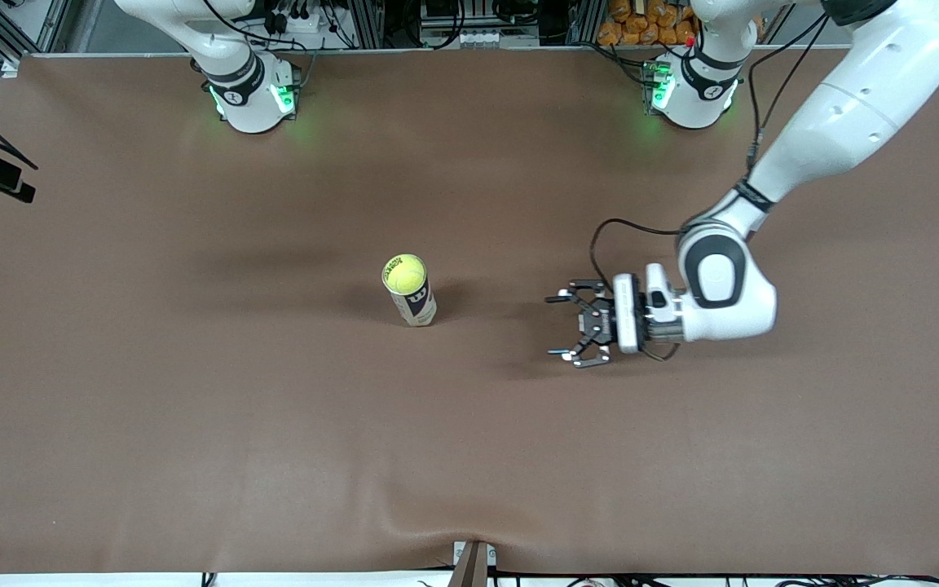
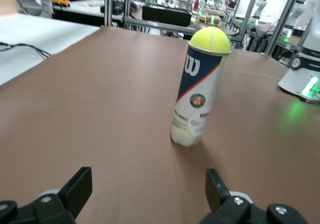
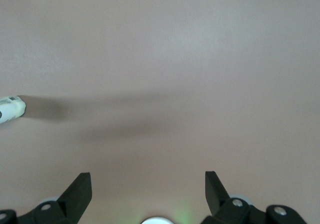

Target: Insert tennis ball vertically with right arm

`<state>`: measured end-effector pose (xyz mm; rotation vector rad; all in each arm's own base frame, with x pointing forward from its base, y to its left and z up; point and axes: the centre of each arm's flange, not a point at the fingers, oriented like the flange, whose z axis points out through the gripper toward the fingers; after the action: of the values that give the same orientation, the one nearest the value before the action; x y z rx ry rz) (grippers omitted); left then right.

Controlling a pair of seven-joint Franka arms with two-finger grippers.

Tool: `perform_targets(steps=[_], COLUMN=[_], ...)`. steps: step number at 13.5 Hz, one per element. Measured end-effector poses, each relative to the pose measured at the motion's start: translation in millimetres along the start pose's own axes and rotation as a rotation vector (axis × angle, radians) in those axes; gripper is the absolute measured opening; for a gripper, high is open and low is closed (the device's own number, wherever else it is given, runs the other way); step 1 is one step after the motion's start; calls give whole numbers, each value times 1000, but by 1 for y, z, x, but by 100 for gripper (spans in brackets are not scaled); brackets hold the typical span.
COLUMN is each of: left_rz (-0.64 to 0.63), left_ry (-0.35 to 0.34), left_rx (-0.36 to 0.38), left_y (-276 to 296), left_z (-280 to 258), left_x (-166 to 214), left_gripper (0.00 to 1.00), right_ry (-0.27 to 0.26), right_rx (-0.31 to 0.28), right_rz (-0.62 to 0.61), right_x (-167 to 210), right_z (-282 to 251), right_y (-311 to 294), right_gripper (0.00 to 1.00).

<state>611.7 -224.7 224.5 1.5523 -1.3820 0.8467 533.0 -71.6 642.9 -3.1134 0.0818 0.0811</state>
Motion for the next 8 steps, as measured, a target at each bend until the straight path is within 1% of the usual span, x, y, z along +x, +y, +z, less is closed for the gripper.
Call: perform_targets(steps=[1,2,4,5,8], left_rz=[-3,-5,-7,-9,-25], left_ry=[-25,-56,-138,-183,-313], left_rx=[-7,-16,-34,-39,-45], left_y=[-6,-12,-27,-35,-58], left_z=[-14,-27,-58,-77,-133], left_x=[1,2,7,9,9], left_gripper=[100,100,100,100,100], right_ry=[11,11,10,10,-13], right_rx=[-2,-2,-3,-4,-3], right_rz=[-18,-31,-56,-57,-25], right_x=[2,2,3,2,-6], right_z=[-1,-1,-1,-2,-13], right_y=[-5,-11,-25,-29,-33], right_gripper=[100,100,100,100,100])
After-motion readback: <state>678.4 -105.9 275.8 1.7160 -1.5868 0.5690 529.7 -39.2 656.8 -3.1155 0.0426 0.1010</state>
